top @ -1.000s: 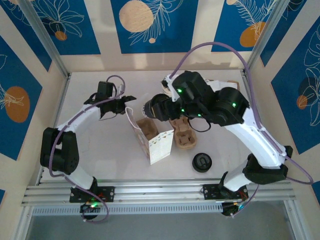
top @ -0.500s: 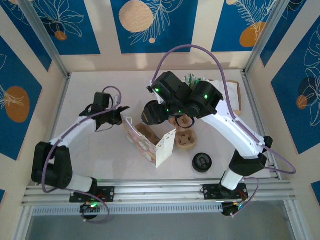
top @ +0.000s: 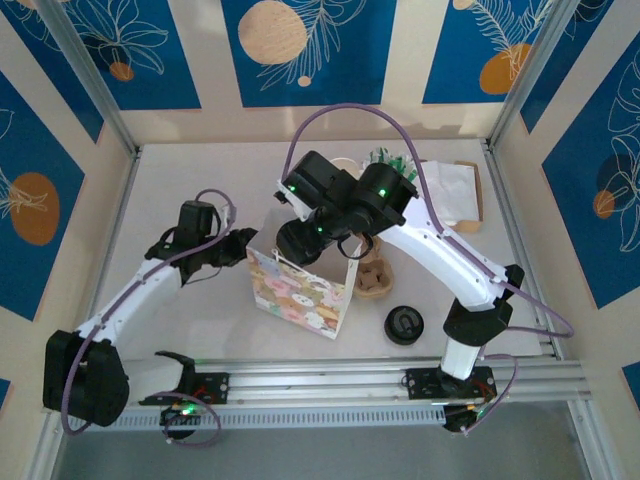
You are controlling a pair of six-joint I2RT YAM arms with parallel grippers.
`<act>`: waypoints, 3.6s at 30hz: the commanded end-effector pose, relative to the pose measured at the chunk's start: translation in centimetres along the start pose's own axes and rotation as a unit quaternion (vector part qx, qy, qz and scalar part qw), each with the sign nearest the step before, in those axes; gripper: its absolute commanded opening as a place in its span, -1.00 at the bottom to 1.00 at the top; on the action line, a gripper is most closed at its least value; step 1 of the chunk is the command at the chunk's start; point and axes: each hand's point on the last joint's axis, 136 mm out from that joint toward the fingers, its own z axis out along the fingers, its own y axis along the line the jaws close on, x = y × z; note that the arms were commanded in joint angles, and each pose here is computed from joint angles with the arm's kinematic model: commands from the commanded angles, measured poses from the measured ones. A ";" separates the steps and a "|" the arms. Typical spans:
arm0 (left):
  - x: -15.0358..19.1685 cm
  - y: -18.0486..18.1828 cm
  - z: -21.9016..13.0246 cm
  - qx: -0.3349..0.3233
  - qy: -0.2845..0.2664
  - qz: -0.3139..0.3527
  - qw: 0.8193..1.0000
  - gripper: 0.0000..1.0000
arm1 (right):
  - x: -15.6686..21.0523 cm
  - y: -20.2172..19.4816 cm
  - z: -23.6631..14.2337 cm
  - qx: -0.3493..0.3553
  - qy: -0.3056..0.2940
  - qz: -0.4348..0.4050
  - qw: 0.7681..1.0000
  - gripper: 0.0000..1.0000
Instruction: Pack the takeout coffee
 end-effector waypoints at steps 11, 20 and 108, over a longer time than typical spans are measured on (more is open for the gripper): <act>1.0 2.1 -0.2 -0.053 0.008 0.006 0.999 -0.02 | 0.3 0.4 -1.1 -0.001 0.007 -0.044 0.999 0.22; 0.6 2.3 -0.9 -0.071 -0.001 0.017 0.997 -0.02 | -0.9 -0.7 -5.2 0.039 -0.064 -0.055 0.996 0.21; 2.0 3.6 -1.4 -0.094 0.011 0.009 0.995 -0.01 | 1.7 1.2 4.2 -0.013 0.072 -0.138 0.988 0.12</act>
